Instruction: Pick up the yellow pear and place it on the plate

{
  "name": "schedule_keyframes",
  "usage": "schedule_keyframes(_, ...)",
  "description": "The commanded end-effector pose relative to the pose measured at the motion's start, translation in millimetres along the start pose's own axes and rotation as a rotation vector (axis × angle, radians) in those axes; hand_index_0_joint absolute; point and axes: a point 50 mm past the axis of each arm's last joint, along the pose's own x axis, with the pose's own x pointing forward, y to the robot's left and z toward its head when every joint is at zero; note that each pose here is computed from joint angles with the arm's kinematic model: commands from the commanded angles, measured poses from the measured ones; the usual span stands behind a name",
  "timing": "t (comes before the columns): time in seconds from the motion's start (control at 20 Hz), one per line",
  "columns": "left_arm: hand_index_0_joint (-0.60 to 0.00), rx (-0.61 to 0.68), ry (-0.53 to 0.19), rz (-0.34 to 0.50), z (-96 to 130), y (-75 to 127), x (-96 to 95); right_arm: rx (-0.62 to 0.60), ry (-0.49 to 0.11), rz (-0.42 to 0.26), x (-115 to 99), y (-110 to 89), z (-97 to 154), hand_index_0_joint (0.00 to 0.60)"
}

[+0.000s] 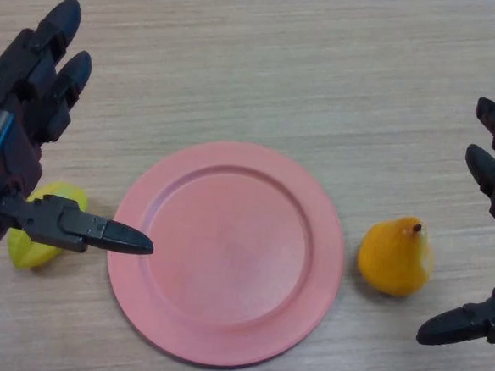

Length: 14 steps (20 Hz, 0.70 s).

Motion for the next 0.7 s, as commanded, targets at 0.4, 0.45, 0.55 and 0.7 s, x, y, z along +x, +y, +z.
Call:
schedule_keyframes(0.4, 0.000, 0.112, -0.221, 0.027, 37.3, 10.3, 0.6, -0.107, -0.207, -0.084, -6.7, -8.3, 32.0, 0.000)
schedule_keyframes(0.45, 0.000, 0.112, -0.223, 0.026, 38.9, 10.1, 0.2, -0.103, -0.203, -0.083, -6.8, -7.1, 31.6, 0.000)
schedule_keyframes(0.55, 0.000, 0.114, -0.238, 0.029, 41.9, 9.6, -0.5, -0.101, -0.204, -0.084, -7.1, -7.7, 33.0, 0.000)
schedule_keyframes(0.7, 0.000, 0.101, -0.239, 0.029, 43.9, 8.3, -1.9, -0.099, -0.211, -0.087, -7.9, -8.9, 33.8, 0.000)
